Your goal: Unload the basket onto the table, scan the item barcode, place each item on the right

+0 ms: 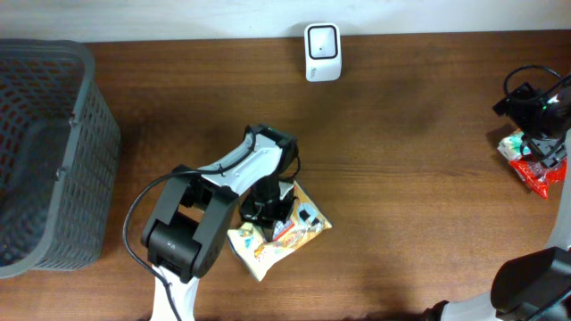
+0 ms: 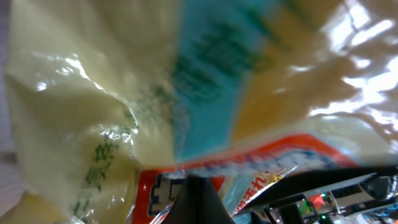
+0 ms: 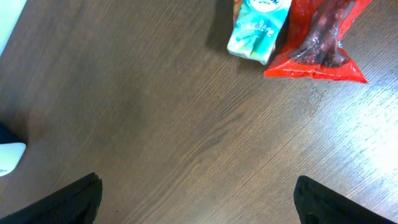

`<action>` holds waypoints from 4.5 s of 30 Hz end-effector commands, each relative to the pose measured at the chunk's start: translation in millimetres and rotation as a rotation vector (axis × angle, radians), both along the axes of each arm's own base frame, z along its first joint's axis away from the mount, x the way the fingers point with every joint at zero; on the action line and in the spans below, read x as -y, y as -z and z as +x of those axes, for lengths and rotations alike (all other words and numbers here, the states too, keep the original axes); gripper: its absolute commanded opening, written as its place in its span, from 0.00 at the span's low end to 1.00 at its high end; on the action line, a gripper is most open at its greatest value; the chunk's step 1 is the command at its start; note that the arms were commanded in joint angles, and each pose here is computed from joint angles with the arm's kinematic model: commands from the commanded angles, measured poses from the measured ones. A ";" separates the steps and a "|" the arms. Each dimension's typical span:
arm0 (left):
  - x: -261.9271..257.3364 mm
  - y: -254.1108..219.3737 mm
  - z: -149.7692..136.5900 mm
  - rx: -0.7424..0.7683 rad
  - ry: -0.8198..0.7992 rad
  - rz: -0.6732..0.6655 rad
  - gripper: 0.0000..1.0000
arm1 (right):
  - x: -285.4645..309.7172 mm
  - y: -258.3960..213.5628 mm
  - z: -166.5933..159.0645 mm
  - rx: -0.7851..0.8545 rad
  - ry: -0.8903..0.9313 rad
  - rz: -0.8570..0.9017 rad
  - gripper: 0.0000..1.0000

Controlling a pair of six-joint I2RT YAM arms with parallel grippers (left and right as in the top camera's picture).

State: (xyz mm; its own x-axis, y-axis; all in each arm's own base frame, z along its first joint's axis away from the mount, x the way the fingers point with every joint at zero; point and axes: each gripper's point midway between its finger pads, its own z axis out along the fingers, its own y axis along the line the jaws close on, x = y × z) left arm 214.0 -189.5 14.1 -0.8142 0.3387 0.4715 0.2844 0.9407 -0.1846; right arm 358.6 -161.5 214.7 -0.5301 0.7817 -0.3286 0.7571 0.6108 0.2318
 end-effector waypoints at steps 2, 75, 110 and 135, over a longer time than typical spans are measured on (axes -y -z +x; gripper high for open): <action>-12.5 21.9 -14.8 -0.009 -0.034 0.051 0.00 | -0.6 1.8 0.0 -0.004 0.003 0.005 0.99; 115.4 -54.4 63.8 0.261 -0.029 -0.094 0.00 | -0.6 1.8 0.0 -0.004 0.003 0.005 0.99; -25.4 -46.6 152.4 0.348 -0.255 0.096 0.00 | -0.7 1.9 -0.1 -0.004 0.003 0.005 0.99; -59.6 -116.5 161.5 0.443 -0.314 0.140 0.64 | -0.7 1.9 -0.1 -0.004 0.003 0.005 0.99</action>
State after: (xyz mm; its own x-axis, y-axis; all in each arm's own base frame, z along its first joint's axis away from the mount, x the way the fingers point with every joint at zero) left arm 382.2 -143.4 131.7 -0.9971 0.0164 0.0747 0.0135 0.9991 -0.0398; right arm 358.3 -161.3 213.5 -0.5315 0.7819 -0.3258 0.7574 0.6108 0.2306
